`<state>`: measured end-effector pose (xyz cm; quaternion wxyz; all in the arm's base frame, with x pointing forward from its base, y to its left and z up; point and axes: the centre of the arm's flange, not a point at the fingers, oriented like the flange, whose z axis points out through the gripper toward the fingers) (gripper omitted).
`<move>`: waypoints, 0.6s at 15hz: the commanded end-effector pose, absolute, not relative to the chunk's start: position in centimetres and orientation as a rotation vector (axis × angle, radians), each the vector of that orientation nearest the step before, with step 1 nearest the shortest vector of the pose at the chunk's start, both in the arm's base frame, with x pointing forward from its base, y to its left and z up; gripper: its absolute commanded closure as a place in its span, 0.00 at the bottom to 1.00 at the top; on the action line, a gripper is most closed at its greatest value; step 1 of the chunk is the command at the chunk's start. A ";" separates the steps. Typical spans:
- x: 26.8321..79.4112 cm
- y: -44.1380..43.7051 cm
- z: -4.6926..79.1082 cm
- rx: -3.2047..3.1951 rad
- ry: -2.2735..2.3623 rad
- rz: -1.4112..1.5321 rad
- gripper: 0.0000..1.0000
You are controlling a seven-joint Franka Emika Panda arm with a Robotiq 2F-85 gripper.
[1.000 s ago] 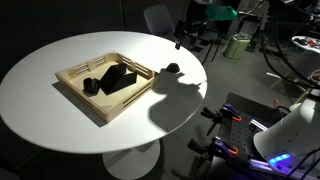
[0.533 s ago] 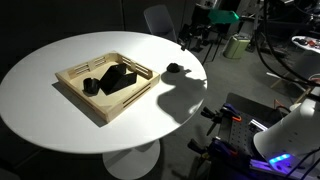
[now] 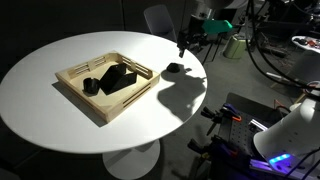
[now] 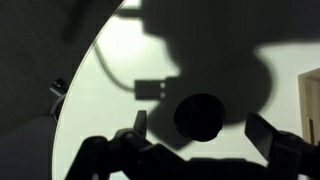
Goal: Push the black object on the table to the left then take the frame off the tray and put it on the table
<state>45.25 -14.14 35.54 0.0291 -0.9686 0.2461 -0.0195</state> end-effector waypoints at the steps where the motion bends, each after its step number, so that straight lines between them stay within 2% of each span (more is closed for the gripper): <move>1: 46.6 -14.5 33.8 -2.981 0.786 -0.058 0.00; 9: 48.4 -13.2 30.3 -3.017 0.755 -0.043 0.00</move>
